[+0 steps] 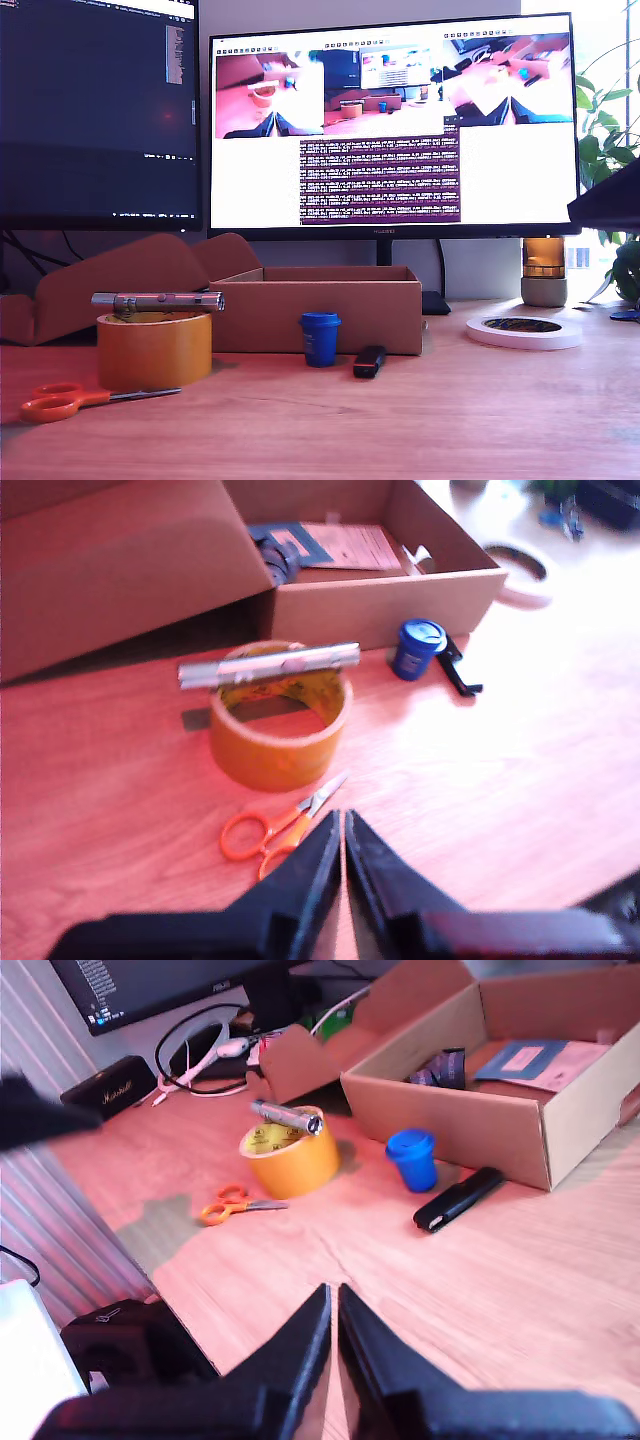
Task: Pick up the scissors and place it inside the cardboard box
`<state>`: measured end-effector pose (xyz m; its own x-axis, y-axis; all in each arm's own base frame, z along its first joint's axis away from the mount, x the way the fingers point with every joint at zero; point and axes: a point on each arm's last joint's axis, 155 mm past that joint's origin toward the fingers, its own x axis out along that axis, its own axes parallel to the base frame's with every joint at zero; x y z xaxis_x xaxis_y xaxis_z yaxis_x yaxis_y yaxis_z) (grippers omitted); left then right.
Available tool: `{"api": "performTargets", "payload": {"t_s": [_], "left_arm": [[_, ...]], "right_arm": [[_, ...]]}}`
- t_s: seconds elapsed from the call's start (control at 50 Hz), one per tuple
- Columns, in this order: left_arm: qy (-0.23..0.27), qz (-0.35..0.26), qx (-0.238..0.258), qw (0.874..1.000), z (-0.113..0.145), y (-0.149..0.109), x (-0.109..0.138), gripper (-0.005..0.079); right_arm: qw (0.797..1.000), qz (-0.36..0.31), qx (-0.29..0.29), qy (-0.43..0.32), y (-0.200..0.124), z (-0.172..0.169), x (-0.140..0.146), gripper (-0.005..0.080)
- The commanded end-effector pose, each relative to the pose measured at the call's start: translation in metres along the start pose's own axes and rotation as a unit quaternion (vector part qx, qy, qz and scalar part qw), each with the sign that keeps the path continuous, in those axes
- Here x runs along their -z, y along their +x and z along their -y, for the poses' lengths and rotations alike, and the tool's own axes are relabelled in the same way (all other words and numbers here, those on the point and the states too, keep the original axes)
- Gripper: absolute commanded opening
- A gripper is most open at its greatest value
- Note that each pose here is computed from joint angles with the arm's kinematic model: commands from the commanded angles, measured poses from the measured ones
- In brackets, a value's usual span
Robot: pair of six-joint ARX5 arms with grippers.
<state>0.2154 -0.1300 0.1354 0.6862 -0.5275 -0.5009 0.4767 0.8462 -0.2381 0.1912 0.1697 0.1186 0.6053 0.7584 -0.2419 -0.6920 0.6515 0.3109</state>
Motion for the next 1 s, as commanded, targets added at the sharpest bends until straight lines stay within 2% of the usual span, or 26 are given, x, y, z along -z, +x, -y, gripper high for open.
{"api": "performTargets", "payload": {"t_s": [0.0, 0.04, 0.08, 0.1, 0.14, 0.16, 0.26, 0.28, 0.34, 0.38, 0.44, 0.48, 0.5, 0.56, 0.62, 0.8, 0.98], "left_arm": [[0.023, -0.031, -0.001, 0.999, 0.001, 0.000, 0.000, -0.0021], [0.052, -0.059, 0.001, 0.997, 0.002, -0.001, 0.004, -0.0021], [0.054, -0.087, 0.006, 0.995, 0.004, -0.001, 0.007, -0.0021], [0.081, -0.099, 0.011, 0.992, 0.005, -0.002, 0.009, -0.0021], [0.082, -0.130, 0.017, 0.988, 0.006, -0.003, 0.013, -0.0021], [0.107, -0.143, 0.021, 0.984, 0.006, -0.003, 0.015, -0.0021], [0.132, -0.210, 0.033, 0.968, 0.006, -0.004, 0.023, -0.0021], [0.156, -0.220, 0.043, 0.962, 0.006, -0.004, 0.024, -0.0021], [0.179, -0.250, 0.063, 0.949, 0.009, -0.002, 0.028, -0.0021], [0.187, -0.256, 0.081, 0.945, 0.015, 0.002, 0.026, -0.0019], [0.211, -0.265, 0.086, 0.937, 0.014, 0.009, 0.024, 0.0026], [0.221, -0.272, 0.087, 0.932, 0.012, 0.014, 0.024, 0.0107], [0.245, -0.273, 0.096, 0.925, 0.012, 0.016, 0.024, 0.0151], [0.272, -0.284, 0.109, 0.913, 0.010, 0.021, 0.030, 0.0311], [0.286, -0.299, 0.117, 0.903, 0.009, 0.025, 0.037, 0.0385], [0.322, -0.333, 0.105, 0.880, -0.006, 0.032, 0.049, 0.0392], [0.360, -0.321, 0.096, 0.871, -0.014, 0.046, 0.044, 0.0392]], "right_arm": [[1.000, -0.001, -0.005, 0.000, 0.000, -0.002, 0.000, -0.0011], [1.000, -0.001, -0.005, 0.000, 0.000, -0.002, 0.000, -0.0011], [1.000, -0.001, -0.005, 0.000, 0.000, -0.002, 0.000, -0.0011], [1.000, -0.001, -0.005, 0.000, 0.000, -0.002, 0.000, -0.0011], [1.000, -0.001, -0.005, -0.001, 0.000, -0.002, 0.000, -0.0011], [1.000, -0.001, -0.005, -0.001, 0.000, -0.002, 0.000, -0.0011], [1.000, -0.001, -0.005, -0.001, 0.000, -0.002, 0.000, -0.0011], [1.000, -0.001, -0.005, -0.001, 0.000, -0.002, 0.000, -0.0011], [1.000, -0.001, -0.005, -0.001, 0.000, -0.002, 0.000, -0.0011], [1.000, -0.001, -0.005, -0.001, 0.000, -0.002, 0.000, -0.0011], [1.000, -0.002, -0.005, 0.000, 0.000, -0.002, 0.001, -0.0011], [1.000, -0.003, -0.005, 0.001, 0.000, -0.002, 0.001, -0.0011], [1.000, -0.004, -0.004, 0.001, 0.000, -0.002, 0.002, -0.0011], [1.000, -0.005, -0.004, 0.002, 0.000, -0.001, 0.003, -0.0011], [1.000, -0.006, -0.004, 0.002, 0.000, -0.001, 0.003, -0.0011], [0.999, -0.009, -0.032, 0.001, 0.000, -0.012, 0.004, -0.0011], [0.996, -0.023, -0.086, -0.004, -0.001, -0.035, 0.010, -0.0011]]}}
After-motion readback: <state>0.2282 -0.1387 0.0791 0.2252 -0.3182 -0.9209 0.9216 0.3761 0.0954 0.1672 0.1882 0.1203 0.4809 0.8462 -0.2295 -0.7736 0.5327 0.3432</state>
